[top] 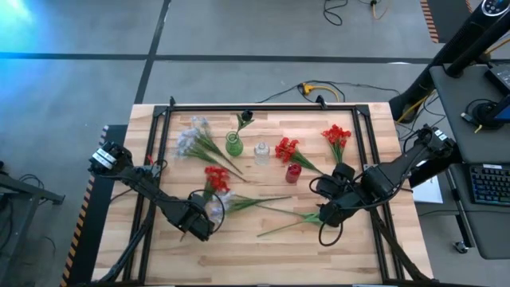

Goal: Sort flowers into vase by color
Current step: Put the bottom left orange flowers into the transparent vase

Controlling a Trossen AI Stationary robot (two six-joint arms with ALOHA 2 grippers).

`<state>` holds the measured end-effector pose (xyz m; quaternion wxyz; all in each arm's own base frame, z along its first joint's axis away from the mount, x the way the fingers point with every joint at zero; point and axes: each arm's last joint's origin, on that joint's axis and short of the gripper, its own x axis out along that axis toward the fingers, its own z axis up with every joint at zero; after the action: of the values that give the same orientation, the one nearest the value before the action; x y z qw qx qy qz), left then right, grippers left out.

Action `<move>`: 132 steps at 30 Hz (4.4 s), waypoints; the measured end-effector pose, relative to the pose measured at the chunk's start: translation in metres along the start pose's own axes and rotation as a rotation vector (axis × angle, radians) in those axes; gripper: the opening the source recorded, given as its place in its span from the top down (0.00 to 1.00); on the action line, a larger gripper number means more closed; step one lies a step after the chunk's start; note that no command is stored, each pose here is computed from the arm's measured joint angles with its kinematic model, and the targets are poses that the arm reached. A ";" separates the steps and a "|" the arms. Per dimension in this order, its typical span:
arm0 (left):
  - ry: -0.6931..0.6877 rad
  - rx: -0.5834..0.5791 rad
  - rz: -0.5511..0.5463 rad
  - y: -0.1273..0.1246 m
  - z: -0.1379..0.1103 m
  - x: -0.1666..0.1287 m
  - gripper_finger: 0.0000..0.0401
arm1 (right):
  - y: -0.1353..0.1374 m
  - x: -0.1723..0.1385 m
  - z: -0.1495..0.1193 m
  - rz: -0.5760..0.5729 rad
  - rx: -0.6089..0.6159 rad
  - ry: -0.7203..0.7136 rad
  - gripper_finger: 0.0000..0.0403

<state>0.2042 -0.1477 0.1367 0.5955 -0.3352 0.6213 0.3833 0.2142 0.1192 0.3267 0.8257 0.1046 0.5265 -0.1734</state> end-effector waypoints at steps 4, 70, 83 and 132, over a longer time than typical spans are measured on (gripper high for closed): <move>0.002 0.000 0.007 0.001 0.000 0.000 0.99 | 0.000 0.000 0.000 -0.009 -0.006 -0.011 0.11; -0.136 0.091 -0.293 0.096 -0.005 -0.123 1.00 | 0.006 -0.001 0.009 0.000 -0.028 -0.153 0.11; -0.349 0.174 -0.332 0.083 -0.005 -0.176 1.00 | 0.006 -0.001 0.012 -0.042 -0.049 -0.231 0.11; -1.121 0.754 -0.531 -0.021 -0.004 -0.147 1.00 | 0.020 0.056 0.001 0.151 -0.256 -1.057 0.11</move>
<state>0.2297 -0.1674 0.2815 0.9726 0.0002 0.2101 0.0998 0.2442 0.1274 0.2759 0.9940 -0.0607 0.0480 -0.0772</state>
